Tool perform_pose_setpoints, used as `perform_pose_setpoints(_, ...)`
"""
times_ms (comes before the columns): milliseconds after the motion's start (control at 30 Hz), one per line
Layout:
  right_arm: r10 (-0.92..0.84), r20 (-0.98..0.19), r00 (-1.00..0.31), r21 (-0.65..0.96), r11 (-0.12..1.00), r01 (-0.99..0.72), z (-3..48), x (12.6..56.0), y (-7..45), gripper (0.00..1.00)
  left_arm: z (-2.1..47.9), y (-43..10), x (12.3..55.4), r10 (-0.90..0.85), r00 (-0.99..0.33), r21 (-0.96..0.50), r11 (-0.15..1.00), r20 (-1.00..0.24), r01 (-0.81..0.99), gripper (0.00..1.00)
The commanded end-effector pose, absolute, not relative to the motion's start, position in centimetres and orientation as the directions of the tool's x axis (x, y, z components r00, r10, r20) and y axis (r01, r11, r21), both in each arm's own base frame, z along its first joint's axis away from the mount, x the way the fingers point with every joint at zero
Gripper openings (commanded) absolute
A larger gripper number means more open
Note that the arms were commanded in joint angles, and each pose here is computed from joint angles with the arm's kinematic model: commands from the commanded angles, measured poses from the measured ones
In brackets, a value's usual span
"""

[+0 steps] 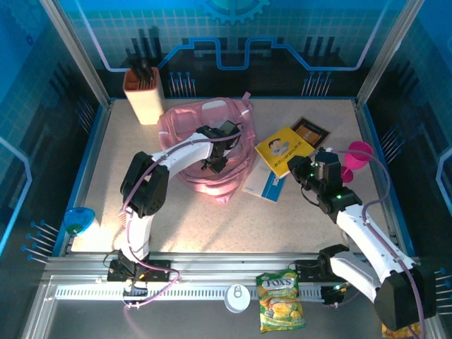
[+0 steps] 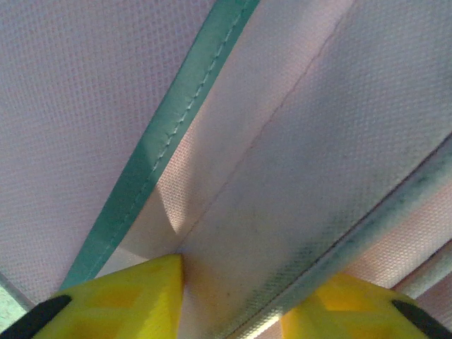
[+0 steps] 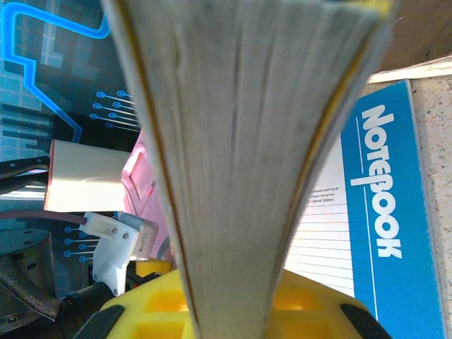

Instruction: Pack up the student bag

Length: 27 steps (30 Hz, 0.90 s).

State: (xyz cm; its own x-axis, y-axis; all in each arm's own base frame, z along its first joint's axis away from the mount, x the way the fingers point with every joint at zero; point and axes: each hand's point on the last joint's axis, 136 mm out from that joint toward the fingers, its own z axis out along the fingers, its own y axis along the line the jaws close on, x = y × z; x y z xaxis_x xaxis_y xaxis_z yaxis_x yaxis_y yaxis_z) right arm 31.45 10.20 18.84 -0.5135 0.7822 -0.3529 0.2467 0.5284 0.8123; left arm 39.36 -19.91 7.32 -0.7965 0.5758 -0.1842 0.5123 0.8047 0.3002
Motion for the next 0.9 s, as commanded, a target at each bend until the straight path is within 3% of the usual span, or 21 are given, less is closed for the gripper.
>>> perform_pose_setpoints(0, 0.798, -0.375, -0.472, 0.841, 0.507, 0.19, 21.0, 31.8, 9.7, 0.12, 8.1, -19.9, 40.2, 0.575, -0.792, 0.326, 0.803, -0.204, 0.499, 0.27)
perform_pose_setpoints(267, 0.798, -0.402, -0.449, 0.822, 0.53, 0.206, 21.2, 31.4, 8.5, 0.12, 13.0, -20.5, 40.9, 0.534, -0.772, 0.302, 0.842, -0.345, 0.447, 0.0)
perform_pose_setpoints(567, 0.795, -0.423, -0.435, 0.804, 0.551, 0.225, 21.2, 30.3, 7.3, 0.12, 20.1, -20.7, 41.8, 0.424, -0.696, 0.257, 0.905, -0.58, 0.338, 0.0)
perform_pose_setpoints(867, 0.748, -0.339, -0.57, 0.853, 0.5, 0.15, 21.7, 30.1, 11.6, 0.12, 24.9, -22.0, 42.3, 0.326, -0.606, 0.152, 0.935, -0.726, 0.321, 0.0)
